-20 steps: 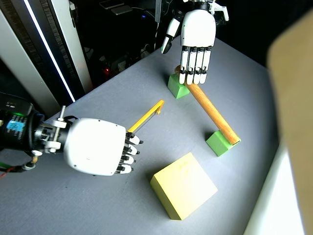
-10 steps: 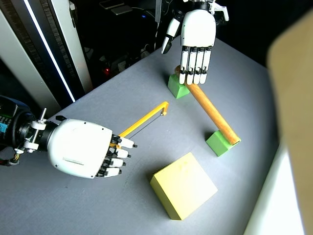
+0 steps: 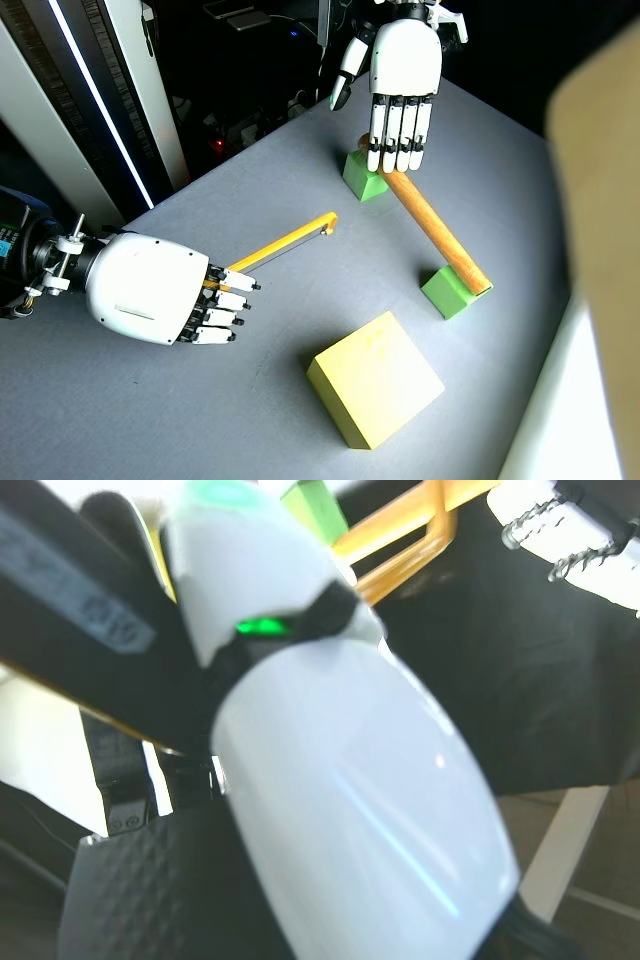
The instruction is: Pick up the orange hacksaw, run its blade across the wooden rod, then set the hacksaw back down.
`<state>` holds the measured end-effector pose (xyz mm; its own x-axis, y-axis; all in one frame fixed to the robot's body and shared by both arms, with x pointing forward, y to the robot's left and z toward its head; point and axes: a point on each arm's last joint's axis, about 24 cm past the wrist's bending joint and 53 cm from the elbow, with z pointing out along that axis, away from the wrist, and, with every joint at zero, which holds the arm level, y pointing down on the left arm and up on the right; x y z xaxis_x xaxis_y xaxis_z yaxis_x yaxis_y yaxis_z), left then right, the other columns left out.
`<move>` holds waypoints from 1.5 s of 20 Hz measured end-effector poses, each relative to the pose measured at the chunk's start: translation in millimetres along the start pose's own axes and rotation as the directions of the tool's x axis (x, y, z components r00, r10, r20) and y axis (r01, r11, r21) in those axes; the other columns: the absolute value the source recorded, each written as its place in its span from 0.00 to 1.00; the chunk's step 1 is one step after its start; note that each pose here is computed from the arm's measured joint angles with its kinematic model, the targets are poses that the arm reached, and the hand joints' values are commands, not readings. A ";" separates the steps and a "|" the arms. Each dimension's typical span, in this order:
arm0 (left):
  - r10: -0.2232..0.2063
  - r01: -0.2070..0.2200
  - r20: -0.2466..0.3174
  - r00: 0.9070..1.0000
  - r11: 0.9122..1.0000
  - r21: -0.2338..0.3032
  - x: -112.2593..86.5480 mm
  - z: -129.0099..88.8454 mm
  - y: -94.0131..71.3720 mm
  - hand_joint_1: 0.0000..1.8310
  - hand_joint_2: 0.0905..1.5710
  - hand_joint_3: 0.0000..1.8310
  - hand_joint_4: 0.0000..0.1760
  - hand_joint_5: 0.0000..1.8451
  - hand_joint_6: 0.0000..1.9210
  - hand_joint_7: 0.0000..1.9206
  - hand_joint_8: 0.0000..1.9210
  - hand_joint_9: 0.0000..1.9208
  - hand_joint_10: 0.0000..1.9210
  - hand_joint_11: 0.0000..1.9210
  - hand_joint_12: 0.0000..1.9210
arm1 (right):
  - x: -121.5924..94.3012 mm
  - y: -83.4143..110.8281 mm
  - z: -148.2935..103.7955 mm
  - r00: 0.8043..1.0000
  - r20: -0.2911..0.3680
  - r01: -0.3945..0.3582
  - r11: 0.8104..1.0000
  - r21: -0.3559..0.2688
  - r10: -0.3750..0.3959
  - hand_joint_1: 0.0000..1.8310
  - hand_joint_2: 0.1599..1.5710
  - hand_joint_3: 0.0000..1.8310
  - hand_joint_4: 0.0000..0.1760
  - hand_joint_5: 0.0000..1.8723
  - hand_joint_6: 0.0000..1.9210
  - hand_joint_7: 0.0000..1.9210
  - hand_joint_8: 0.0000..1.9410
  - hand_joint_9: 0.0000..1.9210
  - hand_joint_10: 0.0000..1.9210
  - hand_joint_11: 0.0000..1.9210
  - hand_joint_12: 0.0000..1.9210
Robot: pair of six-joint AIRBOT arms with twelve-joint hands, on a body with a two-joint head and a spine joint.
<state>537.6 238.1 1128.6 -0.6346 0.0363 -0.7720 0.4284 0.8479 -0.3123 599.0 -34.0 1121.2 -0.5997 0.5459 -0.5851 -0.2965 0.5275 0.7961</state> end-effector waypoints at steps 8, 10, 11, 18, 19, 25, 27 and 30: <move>0.000 0.000 0.000 1.000 1.000 0.002 0.0 0.0 -0.5 0.01 0.78 0.00 0.00 0.04 0.00 0.05 0.00 0.03 0.00 0.00 0.08 | -0.3 2.5 -6.1 1.000 -0.006 0.006 1.000 0.002 -0.006 0.36 0.55 0.00 0.00 0.12 0.00 0.10 0.00 0.07 0.00 0.00 0.34; 0.000 0.000 0.000 1.000 1.000 0.003 -0.1 0.0 -0.7 0.01 0.78 0.00 0.00 0.04 0.00 0.04 0.00 0.03 0.00 0.00 0.09 | -8.4 4.1 -9.6 1.000 0.006 0.019 1.000 0.003 -0.019 0.35 0.52 0.00 0.00 0.09 0.00 0.08 0.00 0.06 0.00 0.00 0.30; 0.000 0.000 0.001 1.000 1.000 0.004 -0.2 0.0 -1.0 0.00 0.78 0.00 0.00 0.04 0.00 0.03 0.00 0.03 0.00 0.00 0.06 | -14.3 5.1 -11.7 1.000 0.018 0.023 1.000 0.003 -0.023 0.33 0.52 0.00 0.00 0.07 0.00 0.05 0.00 0.05 0.00 0.00 0.28; 0.008 -0.009 0.015 1.000 0.998 0.061 -4.8 0.9 -12.0 0.01 0.78 0.00 0.00 0.03 0.00 0.04 0.00 0.04 0.00 0.00 0.12 | -60.9 40.7 -22.8 0.984 0.065 0.172 0.981 -0.084 -0.167 0.31 0.51 0.00 0.00 0.06 0.00 0.04 0.00 0.04 0.00 0.00 0.32; 0.008 -0.010 0.024 1.000 0.996 0.090 -7.4 1.0 -18.5 0.00 0.78 0.00 0.00 0.03 0.00 0.05 0.00 0.04 0.00 0.00 0.11 | -63.4 49.8 -23.4 0.979 0.062 0.198 0.974 -0.108 -0.192 0.32 0.51 0.00 0.00 0.06 0.00 0.04 0.00 0.04 0.00 0.00 0.32; 0.010 -0.037 0.092 0.996 0.953 0.300 -28.7 -1.6 -56.3 0.03 0.76 0.00 0.00 0.07 0.00 0.07 0.00 0.07 0.00 0.00 0.21 | -71.1 102.7 -23.2 0.948 0.040 0.313 0.903 -0.294 -0.315 0.31 0.57 0.00 0.00 0.21 0.01 0.19 0.00 0.17 0.01 0.06 0.55; 0.003 -0.048 0.119 0.993 0.923 0.382 -36.4 -3.8 -71.7 0.03 0.75 0.00 0.00 0.10 0.00 0.09 0.00 0.11 0.00 0.00 0.31 | -74.0 114.0 -27.8 0.938 0.042 0.335 0.871 -0.360 -0.344 0.31 0.60 0.00 0.00 0.31 0.01 0.29 0.01 0.28 0.02 0.16 0.57; -0.064 -0.047 0.184 0.981 0.838 0.544 -60.4 -12.7 -98.2 0.06 0.75 0.00 0.00 0.17 0.01 0.17 0.01 0.20 0.02 0.02 0.44 | -70.4 119.9 -39.9 0.920 -0.004 0.342 0.808 -0.479 -0.392 0.29 0.64 0.00 0.00 0.43 0.02 0.46 0.04 0.45 0.08 0.26 0.69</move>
<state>525.7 159.4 1213.0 -0.5314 -0.1161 -0.8391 0.7389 0.4209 -0.5262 576.0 -35.1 1264.0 -0.4386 0.2924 -0.8498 -0.8013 0.3010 0.5171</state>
